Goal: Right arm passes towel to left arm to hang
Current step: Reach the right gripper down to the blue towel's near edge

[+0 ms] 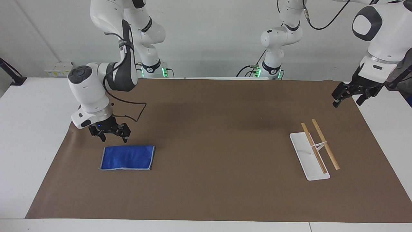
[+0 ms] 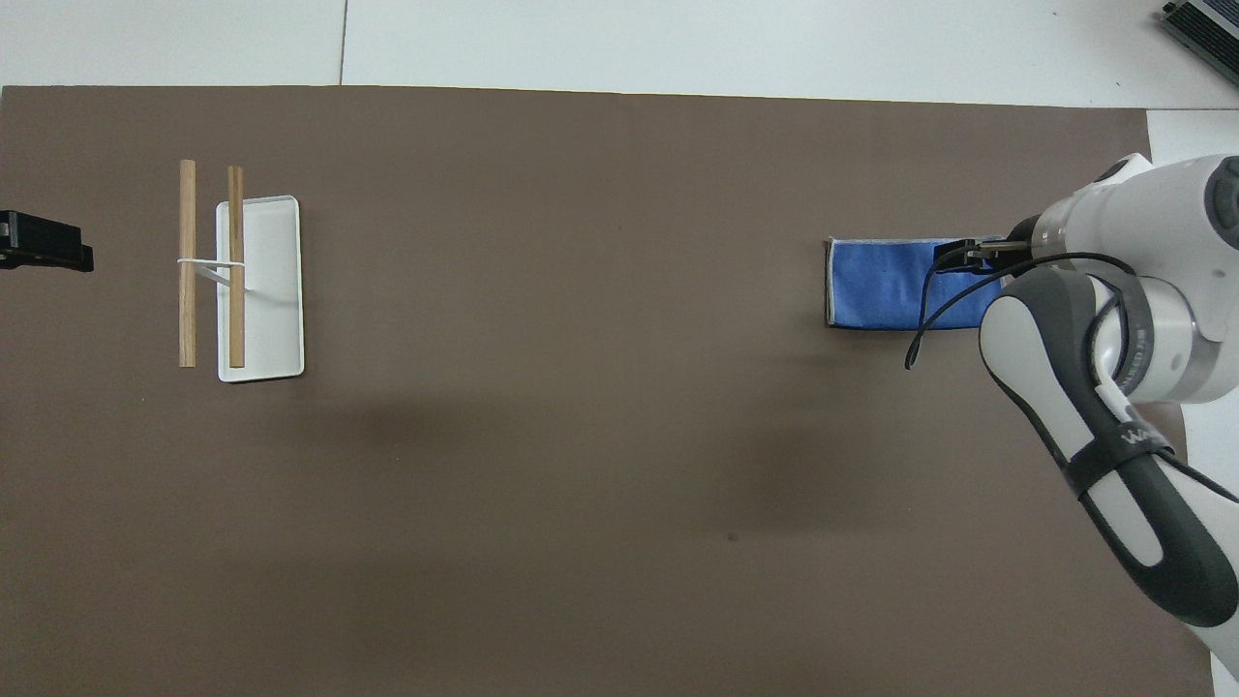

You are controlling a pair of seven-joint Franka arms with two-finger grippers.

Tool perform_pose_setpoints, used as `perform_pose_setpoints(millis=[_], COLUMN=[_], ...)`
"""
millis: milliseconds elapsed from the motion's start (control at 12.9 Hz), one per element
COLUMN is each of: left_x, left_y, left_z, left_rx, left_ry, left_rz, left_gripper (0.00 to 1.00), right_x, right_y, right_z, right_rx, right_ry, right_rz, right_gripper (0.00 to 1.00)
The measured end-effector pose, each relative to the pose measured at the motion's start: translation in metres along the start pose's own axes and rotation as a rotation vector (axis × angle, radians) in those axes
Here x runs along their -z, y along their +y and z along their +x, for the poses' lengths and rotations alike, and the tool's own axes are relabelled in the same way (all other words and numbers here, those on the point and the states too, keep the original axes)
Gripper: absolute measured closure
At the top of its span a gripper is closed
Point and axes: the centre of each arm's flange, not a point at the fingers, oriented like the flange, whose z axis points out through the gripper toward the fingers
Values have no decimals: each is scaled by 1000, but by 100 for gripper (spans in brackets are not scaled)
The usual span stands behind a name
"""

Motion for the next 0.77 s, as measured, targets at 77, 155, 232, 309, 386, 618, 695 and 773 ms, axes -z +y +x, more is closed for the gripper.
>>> perform_pose_setpoints(millis=[77,155,232,309,386,618,695,773], left_x=[0,0,0,0,0,0,0,0], left_y=[0,0,0,0,0,0,0,0], left_z=[0,0,0,0,0,0,0,0], left_rx=[0,0,0,0,0,0,0,0], left_ry=[0,0,0,0,0,0,0,0], left_rz=[0,0,0,0,0,0,0,0], left_gripper=[0,0,0,0,0,0,0,0], right_x=[-12,-24,-38,-54,-70,-110,-113,-112], right_y=[-1,-1,-1,-1,-3,-20,-25,-27], right_z=[-1,-2,-4,-6,-9,-11,-10,-10], right_rx=[2,2,2,3,6,33,40,42], right_ry=[1,-5,-11,-23,-40,-4,8,12], right_rz=[-1,-2,-3,-4,-4,-1,0,0], right_gripper=[0,0,0,0,0,0,0,0])
